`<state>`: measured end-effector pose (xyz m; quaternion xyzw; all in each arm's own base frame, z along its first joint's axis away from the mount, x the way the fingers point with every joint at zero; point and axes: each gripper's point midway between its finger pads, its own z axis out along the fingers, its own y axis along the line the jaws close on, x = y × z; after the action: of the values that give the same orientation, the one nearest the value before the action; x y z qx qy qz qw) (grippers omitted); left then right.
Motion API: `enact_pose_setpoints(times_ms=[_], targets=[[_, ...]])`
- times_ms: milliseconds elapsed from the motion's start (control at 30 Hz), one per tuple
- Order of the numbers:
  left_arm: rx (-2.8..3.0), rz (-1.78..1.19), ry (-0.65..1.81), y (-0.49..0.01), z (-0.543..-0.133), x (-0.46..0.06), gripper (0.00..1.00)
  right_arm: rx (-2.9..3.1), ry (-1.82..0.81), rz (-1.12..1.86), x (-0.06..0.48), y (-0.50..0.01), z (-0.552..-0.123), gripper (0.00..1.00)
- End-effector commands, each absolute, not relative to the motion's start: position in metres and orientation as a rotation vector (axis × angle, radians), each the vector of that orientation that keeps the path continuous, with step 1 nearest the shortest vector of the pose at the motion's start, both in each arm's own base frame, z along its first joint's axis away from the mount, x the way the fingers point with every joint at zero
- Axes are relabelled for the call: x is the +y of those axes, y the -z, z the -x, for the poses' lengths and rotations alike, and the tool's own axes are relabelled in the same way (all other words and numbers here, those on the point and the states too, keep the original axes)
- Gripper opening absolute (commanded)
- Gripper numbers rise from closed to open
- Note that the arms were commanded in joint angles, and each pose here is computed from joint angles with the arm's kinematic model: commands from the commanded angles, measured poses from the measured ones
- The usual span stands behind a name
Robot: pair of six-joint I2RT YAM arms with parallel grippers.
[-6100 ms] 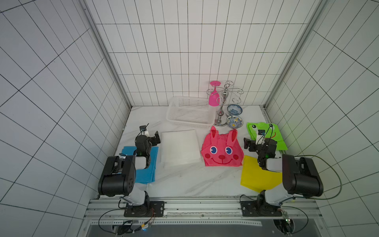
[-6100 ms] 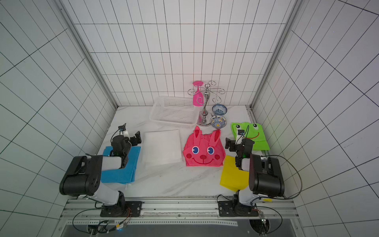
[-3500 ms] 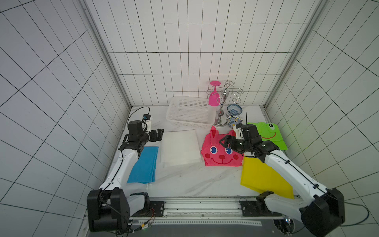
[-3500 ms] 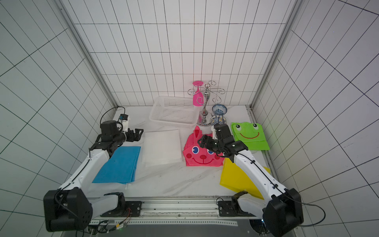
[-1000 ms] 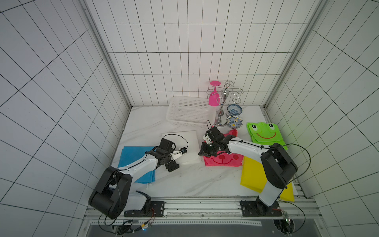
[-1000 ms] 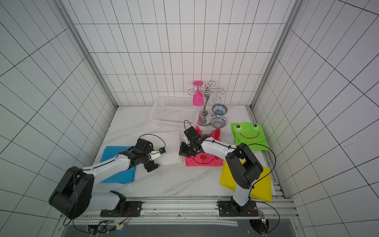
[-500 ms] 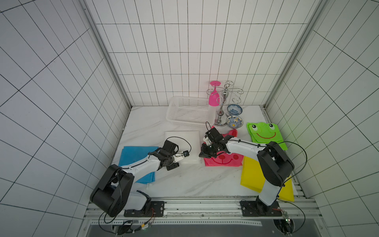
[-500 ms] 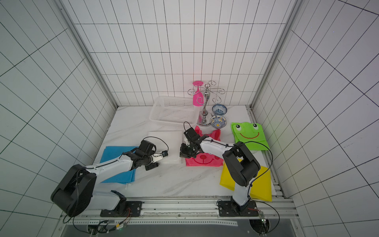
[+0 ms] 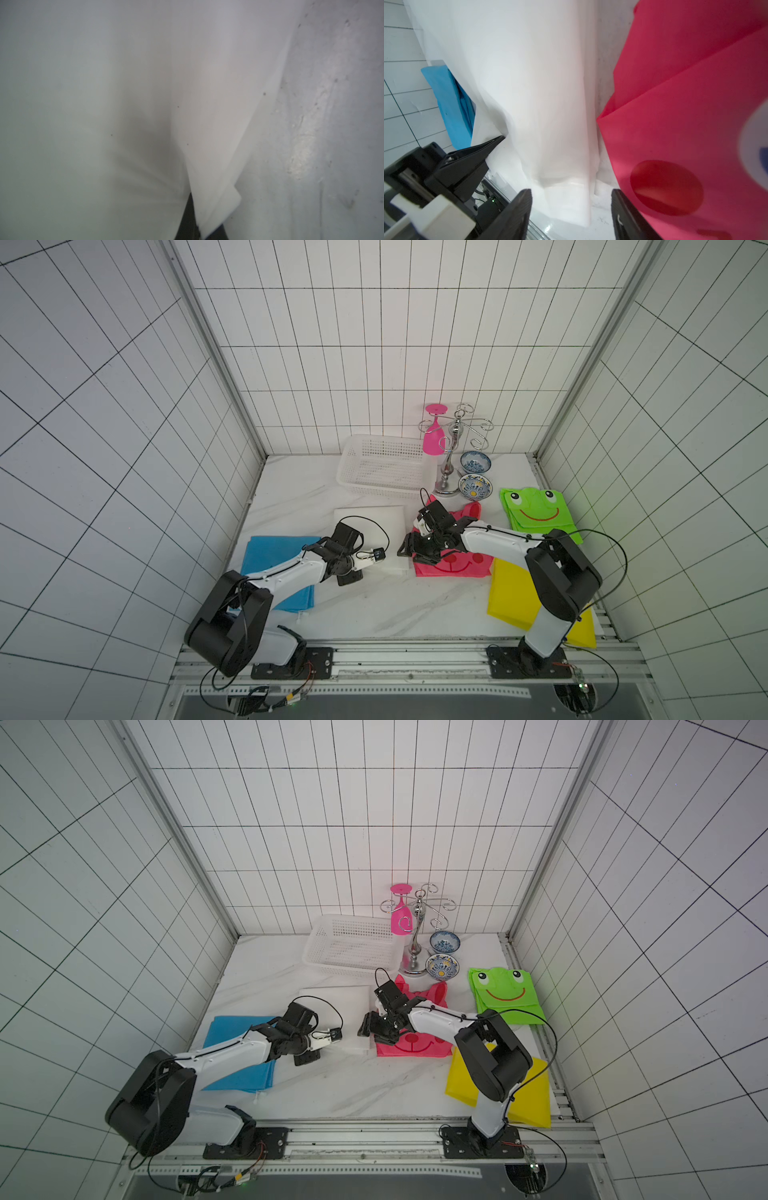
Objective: Put the folded raincoat in the basket
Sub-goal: Pick up the raincoat from the center of the board.
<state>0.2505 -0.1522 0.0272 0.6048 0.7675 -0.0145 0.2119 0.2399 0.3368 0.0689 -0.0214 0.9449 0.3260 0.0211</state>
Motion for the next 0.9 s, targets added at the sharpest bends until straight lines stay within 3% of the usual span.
enact_pose_setpoints(times_ms=[0, 67, 300, 633, 767, 833, 867], targets=[[2.214, -1.718, 0.141, -0.028, -0.231, -0.147, 0.00, 2.913, -1.032, -0.005, 0.330, -0.080, -0.239, 0.73], [2.236, -1.688, 0.210, -0.037, -0.229, -0.146, 0.00, 2.906, -1.074, -0.042, 0.333, -0.084, -0.239, 0.78], [2.249, -1.535, 0.434, -0.073, -0.231, -0.143, 0.00, 2.902, -1.235, -0.153, 0.356, -0.075, -0.236, 0.78], [2.239, -1.465, 0.575, -0.091, -0.226, -0.147, 0.00, 2.731, -1.712, -0.366, 0.407, -0.087, -0.244, 0.77], [2.244, -1.475, 0.566, -0.087, -0.225, -0.145, 0.00, 2.706, -1.759, -0.377, 0.414, -0.092, -0.249, 0.65], [2.258, -1.481, 0.570, -0.083, -0.223, -0.144, 0.00, 2.698, -1.775, -0.371, 0.415, -0.097, -0.249, 0.44], [2.264, -1.483, 0.576, -0.083, -0.221, -0.144, 0.00, 2.697, -1.778, -0.370, 0.416, -0.098, -0.249, 0.38]])
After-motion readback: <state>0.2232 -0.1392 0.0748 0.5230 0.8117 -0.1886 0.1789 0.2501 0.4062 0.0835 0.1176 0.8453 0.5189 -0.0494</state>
